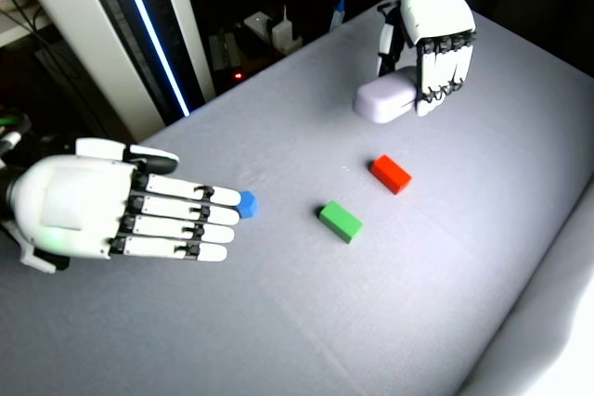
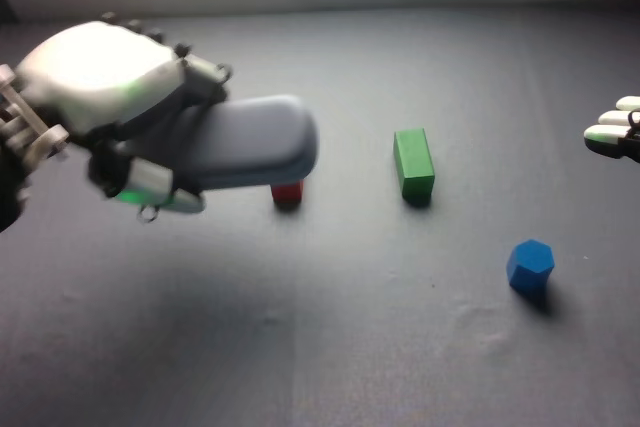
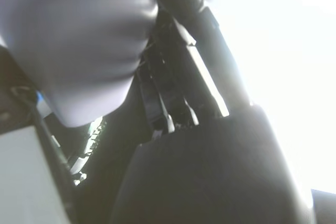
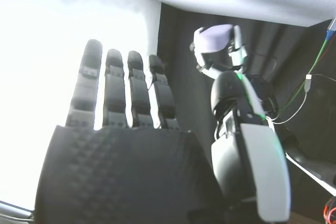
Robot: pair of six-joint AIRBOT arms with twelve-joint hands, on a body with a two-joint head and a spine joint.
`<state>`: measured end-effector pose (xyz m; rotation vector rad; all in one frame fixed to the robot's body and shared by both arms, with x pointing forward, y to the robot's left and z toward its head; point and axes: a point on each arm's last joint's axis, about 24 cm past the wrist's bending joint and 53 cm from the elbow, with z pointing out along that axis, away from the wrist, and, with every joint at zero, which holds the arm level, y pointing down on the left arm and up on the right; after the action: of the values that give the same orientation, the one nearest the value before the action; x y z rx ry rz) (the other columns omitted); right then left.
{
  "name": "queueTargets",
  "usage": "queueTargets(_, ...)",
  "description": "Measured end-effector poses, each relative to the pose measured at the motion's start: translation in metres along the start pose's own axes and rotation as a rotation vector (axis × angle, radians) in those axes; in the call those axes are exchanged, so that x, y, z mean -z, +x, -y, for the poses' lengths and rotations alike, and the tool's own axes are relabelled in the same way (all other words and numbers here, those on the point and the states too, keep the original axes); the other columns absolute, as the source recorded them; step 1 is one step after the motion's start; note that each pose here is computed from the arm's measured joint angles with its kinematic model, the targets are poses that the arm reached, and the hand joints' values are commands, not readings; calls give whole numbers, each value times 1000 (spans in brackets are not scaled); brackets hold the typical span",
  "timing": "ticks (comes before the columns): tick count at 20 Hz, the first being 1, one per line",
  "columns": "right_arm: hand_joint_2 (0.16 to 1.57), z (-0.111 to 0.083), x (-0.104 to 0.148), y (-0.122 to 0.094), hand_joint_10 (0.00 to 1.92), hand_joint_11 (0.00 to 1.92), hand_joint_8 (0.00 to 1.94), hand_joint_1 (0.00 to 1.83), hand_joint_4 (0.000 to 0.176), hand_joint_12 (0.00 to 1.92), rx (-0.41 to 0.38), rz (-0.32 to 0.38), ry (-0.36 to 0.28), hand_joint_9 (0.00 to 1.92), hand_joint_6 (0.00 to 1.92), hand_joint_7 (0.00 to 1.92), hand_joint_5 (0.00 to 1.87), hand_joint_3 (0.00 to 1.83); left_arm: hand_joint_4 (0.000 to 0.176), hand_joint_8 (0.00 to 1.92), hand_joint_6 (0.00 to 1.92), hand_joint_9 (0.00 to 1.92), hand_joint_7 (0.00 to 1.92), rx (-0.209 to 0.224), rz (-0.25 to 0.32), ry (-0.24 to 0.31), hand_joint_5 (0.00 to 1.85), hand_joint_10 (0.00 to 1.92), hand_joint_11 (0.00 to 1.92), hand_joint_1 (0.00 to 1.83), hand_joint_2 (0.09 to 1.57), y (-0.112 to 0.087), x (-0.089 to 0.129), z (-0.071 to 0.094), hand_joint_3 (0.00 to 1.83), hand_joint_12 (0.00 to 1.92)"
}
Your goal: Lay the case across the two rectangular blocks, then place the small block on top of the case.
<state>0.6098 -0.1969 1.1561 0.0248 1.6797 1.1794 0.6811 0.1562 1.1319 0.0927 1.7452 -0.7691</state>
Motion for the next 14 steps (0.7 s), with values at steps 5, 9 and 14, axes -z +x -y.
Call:
queueTargets(5, 1360, 2, -1, 0, 1, 0, 1, 247, 0, 340, -4, 2, 2, 74, 0, 128, 163, 1, 0, 521, 844, 1094, 1237, 14, -55, 35, 1013, 923, 958, 1401, 1037, 10, -46, 24, 0, 965)
queueTargets(9, 1349, 2, -2, 1, 5, 0, 3, 279, 0, 435, -8, 2, 1, 97, 3, 144, 171, 0, 0, 482, 742, 1225, 1345, 28, -81, 42, 1087, 649, 1008, 1300, 1012, 20, -70, 35, 1, 1112)
queueTargets(14, 1354, -2, -6, 0, 4, 0, 1, 277, 0, 493, -7, 0, -13, 99, 1, 132, 162, 1, 0, 763, 767, 1190, 1205, 43, -118, 55, 1049, 634, 951, 1275, 1048, 39, -85, 48, 2, 1247)
